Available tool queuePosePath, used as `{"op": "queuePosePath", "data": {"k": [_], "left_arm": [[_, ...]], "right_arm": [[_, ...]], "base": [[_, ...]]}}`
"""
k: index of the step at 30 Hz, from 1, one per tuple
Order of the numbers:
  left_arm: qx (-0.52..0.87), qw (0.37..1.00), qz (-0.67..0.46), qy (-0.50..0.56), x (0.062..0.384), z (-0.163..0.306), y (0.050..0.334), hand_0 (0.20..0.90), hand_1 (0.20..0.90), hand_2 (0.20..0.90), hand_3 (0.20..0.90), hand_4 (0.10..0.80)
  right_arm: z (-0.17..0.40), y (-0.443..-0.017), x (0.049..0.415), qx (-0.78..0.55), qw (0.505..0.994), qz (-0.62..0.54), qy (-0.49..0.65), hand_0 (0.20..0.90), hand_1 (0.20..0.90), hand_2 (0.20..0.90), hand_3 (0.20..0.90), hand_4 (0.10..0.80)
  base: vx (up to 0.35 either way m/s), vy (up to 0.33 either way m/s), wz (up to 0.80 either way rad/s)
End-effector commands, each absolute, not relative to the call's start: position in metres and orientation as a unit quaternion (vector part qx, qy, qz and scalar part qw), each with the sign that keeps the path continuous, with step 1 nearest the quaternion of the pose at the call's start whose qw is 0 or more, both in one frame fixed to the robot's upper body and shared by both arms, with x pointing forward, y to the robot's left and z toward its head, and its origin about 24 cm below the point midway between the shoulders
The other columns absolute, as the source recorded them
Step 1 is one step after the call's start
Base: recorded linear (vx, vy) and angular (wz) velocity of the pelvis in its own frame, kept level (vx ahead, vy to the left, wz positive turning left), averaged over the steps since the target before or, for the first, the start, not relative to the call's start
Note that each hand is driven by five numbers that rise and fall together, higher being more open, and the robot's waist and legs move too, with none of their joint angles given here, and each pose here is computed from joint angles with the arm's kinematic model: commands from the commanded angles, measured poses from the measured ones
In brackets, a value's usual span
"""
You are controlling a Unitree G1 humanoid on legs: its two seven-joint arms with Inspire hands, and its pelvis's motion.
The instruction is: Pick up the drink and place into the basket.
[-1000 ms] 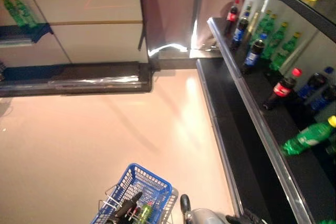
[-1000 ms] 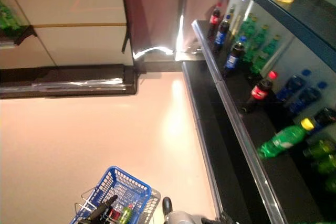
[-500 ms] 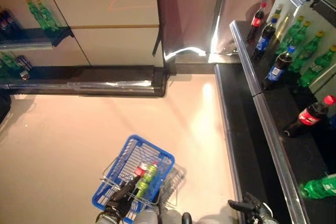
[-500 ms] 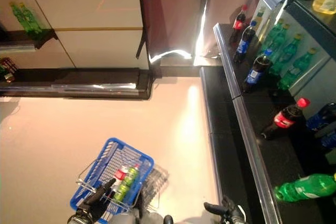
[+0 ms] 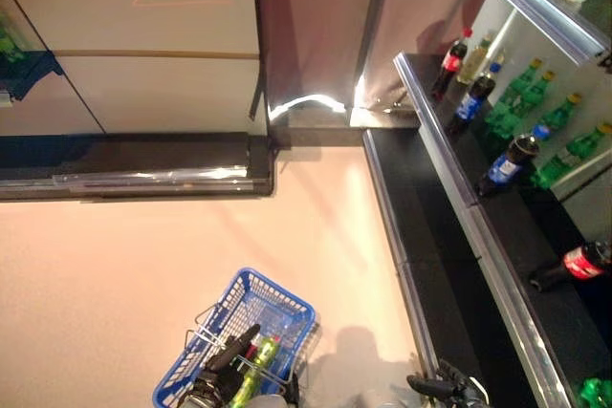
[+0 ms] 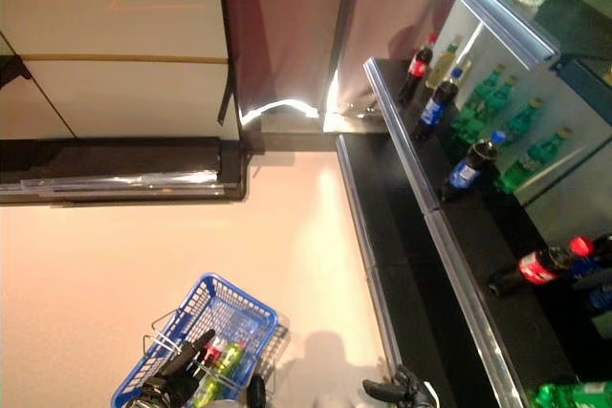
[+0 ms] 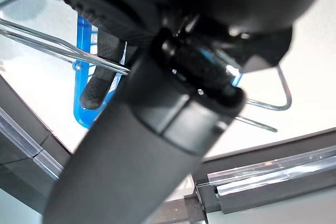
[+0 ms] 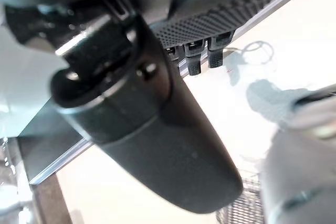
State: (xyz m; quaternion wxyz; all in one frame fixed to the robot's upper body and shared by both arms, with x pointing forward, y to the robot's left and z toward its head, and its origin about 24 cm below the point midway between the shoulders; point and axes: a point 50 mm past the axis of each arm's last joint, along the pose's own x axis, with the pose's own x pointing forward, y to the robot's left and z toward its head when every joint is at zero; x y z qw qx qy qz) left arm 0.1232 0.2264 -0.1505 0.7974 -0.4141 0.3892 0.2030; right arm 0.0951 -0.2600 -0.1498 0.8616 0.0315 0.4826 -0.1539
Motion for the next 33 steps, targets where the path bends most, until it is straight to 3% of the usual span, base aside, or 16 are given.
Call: {"op": "queuePosePath", "data": {"k": [1, 20, 28, 33], "left_arm": [[-0.408, 0.854, 0.136, 0.293, 0.167, -0.123, 0.241, 0.300, 0.300, 0.300, 0.200, 0.100], [-0.396, 0.851, 0.097, 0.332, 0.143, -0.135, 0.233, 0.300, 0.300, 0.300, 0.200, 0.100], [-0.421, 0.851, 0.077, 0.303, 0.157, -0.129, 0.217, 0.300, 0.300, 0.300, 0.200, 0.100], [-0.424, 0.853, 0.069, 0.296, 0.171, -0.123, 0.213, 0.300, 0.300, 0.300, 0.200, 0.100]], "right_arm": [[-0.143, -0.280, 0.097, 0.014, 0.866, -0.182, 0.465, 0.900, 0.900, 0.900, 0.900, 0.800], [-0.148, -0.287, 0.060, 0.017, 0.838, -0.220, 0.499, 0.900, 0.900, 0.900, 0.900, 0.800], [-0.139, -0.292, 0.087, 0.008, 0.868, -0.198, 0.456, 0.900, 0.900, 0.900, 0.900, 0.800], [-0.135, -0.290, 0.108, 0.002, 0.877, -0.180, 0.445, 0.900, 0.900, 0.900, 0.900, 0.800]], "base": [[0.256, -0.068, 0.22], [0.410, -0.086, 0.36], [0.290, -0.184, -0.05], [0.270, 0.030, -0.46]]}}
